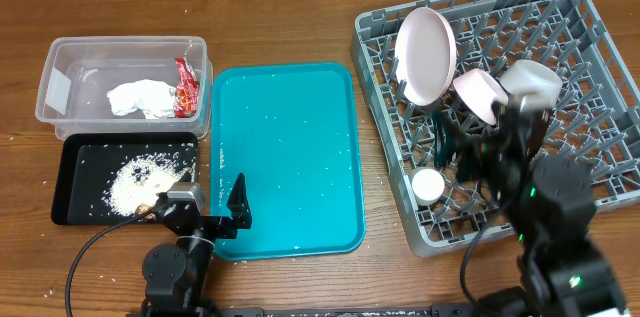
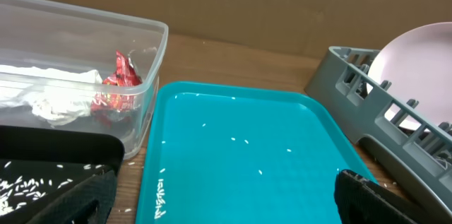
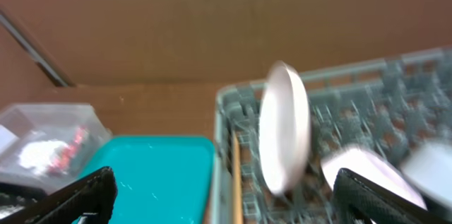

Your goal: Sort waste into correct bins and load items into the dishwasher

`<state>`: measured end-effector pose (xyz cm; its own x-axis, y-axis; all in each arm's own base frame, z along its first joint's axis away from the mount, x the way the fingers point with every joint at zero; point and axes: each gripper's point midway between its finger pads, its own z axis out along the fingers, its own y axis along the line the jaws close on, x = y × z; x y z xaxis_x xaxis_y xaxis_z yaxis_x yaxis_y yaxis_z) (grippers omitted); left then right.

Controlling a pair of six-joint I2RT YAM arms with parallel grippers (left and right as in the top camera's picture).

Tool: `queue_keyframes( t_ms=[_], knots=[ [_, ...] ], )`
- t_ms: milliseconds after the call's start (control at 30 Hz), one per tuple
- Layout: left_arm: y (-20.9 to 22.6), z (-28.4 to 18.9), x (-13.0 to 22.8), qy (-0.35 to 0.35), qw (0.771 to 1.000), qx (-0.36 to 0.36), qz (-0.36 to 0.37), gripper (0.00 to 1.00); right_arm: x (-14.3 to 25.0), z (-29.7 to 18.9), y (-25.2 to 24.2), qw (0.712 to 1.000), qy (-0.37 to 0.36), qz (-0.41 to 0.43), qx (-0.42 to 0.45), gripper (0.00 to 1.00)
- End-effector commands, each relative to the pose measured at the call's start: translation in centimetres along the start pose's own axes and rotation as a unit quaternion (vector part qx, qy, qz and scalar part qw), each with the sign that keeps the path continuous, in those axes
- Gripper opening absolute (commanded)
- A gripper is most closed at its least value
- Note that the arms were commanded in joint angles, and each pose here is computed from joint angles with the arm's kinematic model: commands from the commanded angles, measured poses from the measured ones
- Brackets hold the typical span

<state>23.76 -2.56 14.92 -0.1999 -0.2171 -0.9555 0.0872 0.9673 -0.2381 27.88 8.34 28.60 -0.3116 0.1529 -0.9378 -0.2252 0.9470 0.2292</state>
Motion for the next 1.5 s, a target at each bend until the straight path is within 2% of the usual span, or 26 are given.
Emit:
queue_keyframes(
  t_ms=[0, 333, 467, 667, 1467],
  knots=[
    [-0.1, 0.0, 0.0, -0.002, 1.000, 0.005, 0.002, 1.00, 2.9, -1.3, -1.3, 1.000, -0.023, 0.000, 0.004, 1.00],
    [-0.1, 0.0, 0.0, -0.002, 1.000, 0.005, 0.002, 1.00, 11.0, -2.1, -4.8, 0.998, -0.051, 0.007, 0.032, 1.00],
    [-0.1, 0.0, 0.0, -0.002, 1.000, 0.005, 0.002, 1.00, 12.2, -1.7, -5.3, 0.997, -0.076, 0.006, 0.029, 1.00],
    [-0.1, 0.0, 0.0, -0.002, 1.000, 0.005, 0.002, 1.00, 10.9, -1.6, -5.1, 0.990, -0.141, 0.001, 0.015, 1.00],
    [-0.1, 0.0, 0.0, -0.002, 1.000, 0.005, 0.002, 1.00, 11.5, -1.4, -5.2, 0.992, -0.128, 0.002, 0.019, 1.00]
  ],
)
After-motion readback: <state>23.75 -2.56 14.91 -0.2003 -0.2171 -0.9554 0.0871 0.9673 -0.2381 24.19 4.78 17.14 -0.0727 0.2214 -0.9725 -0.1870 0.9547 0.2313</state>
